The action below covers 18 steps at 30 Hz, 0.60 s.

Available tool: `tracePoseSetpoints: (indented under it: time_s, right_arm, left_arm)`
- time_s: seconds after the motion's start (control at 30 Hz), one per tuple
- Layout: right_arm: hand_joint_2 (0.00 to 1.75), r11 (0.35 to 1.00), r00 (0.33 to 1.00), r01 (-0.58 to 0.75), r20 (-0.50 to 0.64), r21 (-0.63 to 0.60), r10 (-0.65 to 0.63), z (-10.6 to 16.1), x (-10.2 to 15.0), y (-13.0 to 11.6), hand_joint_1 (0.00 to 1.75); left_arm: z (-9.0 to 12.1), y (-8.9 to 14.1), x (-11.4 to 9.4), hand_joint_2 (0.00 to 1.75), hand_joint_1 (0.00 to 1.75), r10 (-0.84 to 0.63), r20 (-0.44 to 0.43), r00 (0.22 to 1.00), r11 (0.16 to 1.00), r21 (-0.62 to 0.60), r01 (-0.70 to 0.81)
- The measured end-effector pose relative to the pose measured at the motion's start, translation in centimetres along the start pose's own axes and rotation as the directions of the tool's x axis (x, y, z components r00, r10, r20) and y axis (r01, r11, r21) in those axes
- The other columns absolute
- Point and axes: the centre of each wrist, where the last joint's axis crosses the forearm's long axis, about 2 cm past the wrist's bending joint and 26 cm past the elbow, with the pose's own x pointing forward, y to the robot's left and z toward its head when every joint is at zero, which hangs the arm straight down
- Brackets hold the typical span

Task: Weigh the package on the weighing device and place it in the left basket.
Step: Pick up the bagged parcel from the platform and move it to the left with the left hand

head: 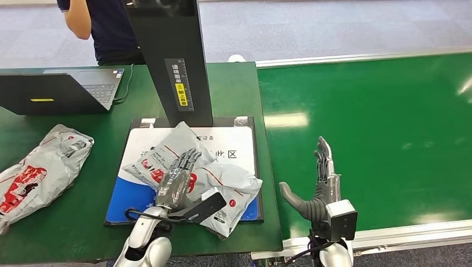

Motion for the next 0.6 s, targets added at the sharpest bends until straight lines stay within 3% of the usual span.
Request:
tracePoseSetpoints:
  time_s: [0.3, 0.43, 0.6]
  right_arm:
    - [1.75, 1.000, 1.000, -0.004, -0.008, -0.022, 0.004, -0.3, 0.0, -0.1, 0.00]
    - [1.75, 0.999, 1.000, -0.010, -0.013, -0.039, 0.009, -0.5, 0.1, 0.0, 0.00]
    - [1.75, 0.998, 1.000, -0.010, -0.021, -0.058, 0.009, -0.5, 0.2, 0.2, 0.00]
  left_arm:
    - [-3.0, -0.4, -1.5, 1.75, 0.00, -0.051, -0.066, 0.997, 0.984, -0.174, 0.039]
    - [-4.5, -0.3, -2.0, 1.75, 1.75, -0.077, -0.088, 0.993, 0.975, -0.215, 0.056]
    - [-5.7, -0.2, -2.6, 1.75, 1.75, -0.114, -0.098, 0.989, 0.964, -0.251, 0.086]
